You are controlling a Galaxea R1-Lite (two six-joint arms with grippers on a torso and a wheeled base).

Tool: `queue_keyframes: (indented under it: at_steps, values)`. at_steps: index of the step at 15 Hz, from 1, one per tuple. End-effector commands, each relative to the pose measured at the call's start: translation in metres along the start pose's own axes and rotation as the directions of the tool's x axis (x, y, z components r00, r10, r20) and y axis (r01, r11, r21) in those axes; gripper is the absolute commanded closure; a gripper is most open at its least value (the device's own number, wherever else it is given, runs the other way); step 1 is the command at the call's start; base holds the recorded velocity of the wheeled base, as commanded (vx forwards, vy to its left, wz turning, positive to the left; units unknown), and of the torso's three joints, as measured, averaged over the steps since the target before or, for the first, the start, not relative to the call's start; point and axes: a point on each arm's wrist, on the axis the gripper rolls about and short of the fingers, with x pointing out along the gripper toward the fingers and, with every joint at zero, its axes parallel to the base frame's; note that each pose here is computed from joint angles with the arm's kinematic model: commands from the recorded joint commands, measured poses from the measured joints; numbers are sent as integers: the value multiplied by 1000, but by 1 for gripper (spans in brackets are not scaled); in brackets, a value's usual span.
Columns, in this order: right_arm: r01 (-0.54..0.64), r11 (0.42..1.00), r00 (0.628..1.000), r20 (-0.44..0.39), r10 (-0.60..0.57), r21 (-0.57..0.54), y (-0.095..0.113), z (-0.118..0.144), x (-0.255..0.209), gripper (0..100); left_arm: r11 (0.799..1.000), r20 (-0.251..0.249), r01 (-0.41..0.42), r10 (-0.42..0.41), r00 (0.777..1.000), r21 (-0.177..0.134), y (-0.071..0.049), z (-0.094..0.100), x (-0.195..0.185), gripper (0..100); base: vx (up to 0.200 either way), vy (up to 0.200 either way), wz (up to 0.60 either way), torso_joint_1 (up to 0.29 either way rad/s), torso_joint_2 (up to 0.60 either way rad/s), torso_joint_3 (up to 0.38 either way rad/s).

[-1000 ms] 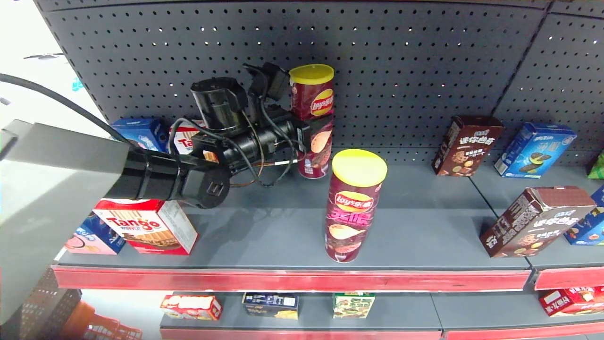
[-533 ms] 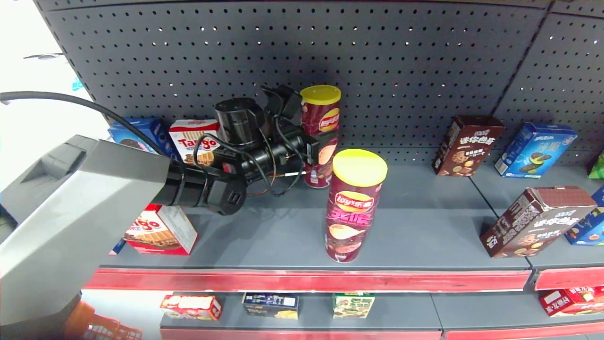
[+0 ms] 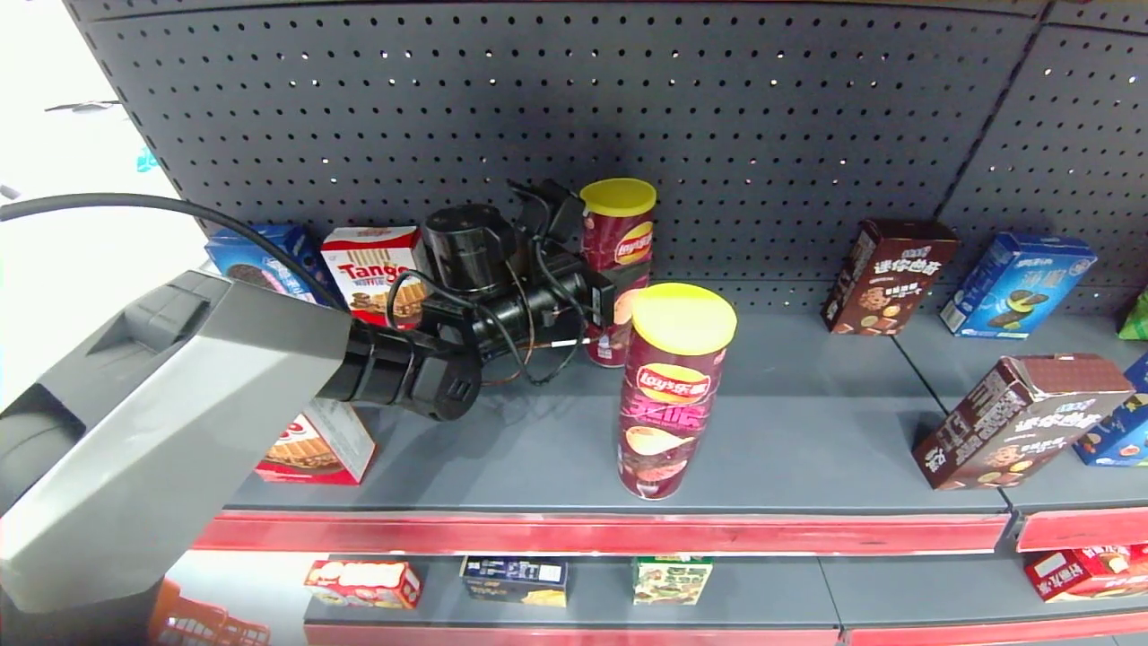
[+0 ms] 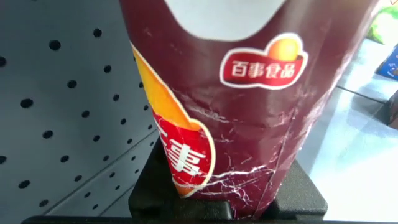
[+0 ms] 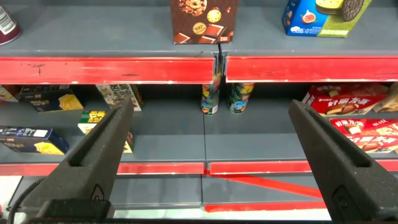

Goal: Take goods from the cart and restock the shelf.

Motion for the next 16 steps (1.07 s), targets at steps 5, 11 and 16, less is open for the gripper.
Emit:
queue_keyframes:
  at_steps: [5, 11, 16]
  values:
    - [0, 1000, 1000, -1, 0, 0, 0, 0, 0, 0, 1000, -6, 2, -2, 1000, -2, -1, -4, 1, 100, 0, 0, 0, 0, 0, 0]
    - [0, 1000, 1000, -1, 0, 0, 0, 0, 0, 0, 1000, -17, 2, -2, 1000, -8, -1, -10, 1, 0, 0, 0, 0, 0, 0, 0]
    - [0, 1000, 1000, -1, 0, 0, 0, 0, 0, 0, 1000, -26, -13, 13, 1000, -6, 1, -1, -10, 0, 0, 0, 0, 0, 0, 0]
